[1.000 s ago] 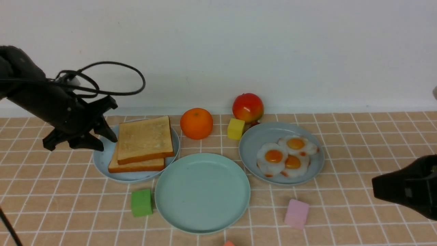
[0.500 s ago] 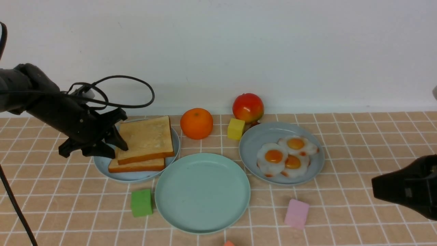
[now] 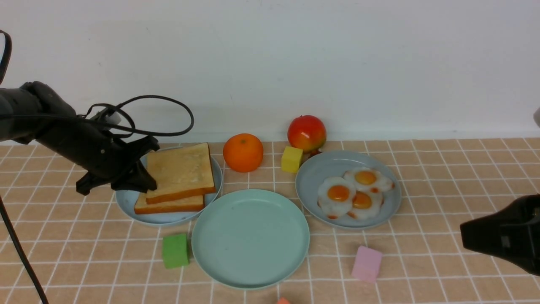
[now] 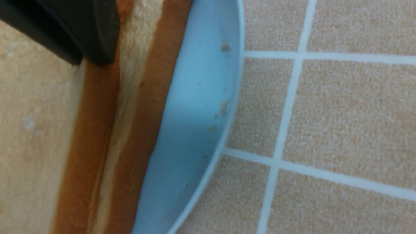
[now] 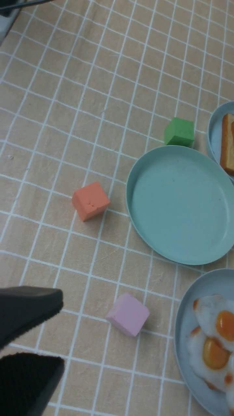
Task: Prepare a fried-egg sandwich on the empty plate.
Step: Use the left arm to grab a slice of bread, then use the left arm to put a slice of bread into the empty plate in the middle
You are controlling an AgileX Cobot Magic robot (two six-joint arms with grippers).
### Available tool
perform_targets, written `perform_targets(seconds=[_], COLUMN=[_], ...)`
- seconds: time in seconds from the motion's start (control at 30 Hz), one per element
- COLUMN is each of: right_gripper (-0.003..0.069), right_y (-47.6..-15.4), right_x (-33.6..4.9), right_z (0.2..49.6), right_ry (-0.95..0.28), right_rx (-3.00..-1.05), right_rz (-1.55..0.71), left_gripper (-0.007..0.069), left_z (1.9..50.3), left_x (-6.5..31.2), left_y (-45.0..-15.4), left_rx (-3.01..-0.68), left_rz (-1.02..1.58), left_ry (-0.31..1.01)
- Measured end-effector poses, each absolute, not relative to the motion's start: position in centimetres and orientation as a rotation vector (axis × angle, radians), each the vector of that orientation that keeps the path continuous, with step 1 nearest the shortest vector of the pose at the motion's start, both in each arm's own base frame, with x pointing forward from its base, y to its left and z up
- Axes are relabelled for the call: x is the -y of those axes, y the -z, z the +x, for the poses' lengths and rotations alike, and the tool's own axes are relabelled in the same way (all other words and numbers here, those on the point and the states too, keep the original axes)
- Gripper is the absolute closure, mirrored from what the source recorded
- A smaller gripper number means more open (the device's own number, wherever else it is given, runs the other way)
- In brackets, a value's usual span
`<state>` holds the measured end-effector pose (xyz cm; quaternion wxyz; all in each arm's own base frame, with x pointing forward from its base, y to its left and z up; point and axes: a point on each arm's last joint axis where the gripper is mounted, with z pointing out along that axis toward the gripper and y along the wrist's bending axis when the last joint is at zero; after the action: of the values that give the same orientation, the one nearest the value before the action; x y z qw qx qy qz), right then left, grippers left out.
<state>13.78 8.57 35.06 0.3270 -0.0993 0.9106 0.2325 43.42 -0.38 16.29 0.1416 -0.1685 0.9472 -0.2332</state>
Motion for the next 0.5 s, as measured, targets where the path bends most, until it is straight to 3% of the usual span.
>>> perform_targets(seconds=[0.13,0.33,0.5], right_gripper=[0.0419,0.0419,0.0419], right_y=[-35.0,-35.0,-35.0], right_x=[-8.6,-8.5,-8.5], right_z=[13.8,13.8,13.8], right_ry=[-0.609,-0.605,-0.604], right_rx=[-2.388,-2.388,-2.386], right_rz=[-0.261,-0.262,-0.262], left_gripper=[0.0629,0.0629,0.0629], left_z=[42.9,40.3,36.7], left_x=[0.6,2.8,6.3], left_y=[-17.5,-23.1,-23.7], left_rx=[-2.750,-2.663,-2.668], left_rz=[-0.455,-0.255,-0.122], left_ry=[0.692,0.824,0.887])
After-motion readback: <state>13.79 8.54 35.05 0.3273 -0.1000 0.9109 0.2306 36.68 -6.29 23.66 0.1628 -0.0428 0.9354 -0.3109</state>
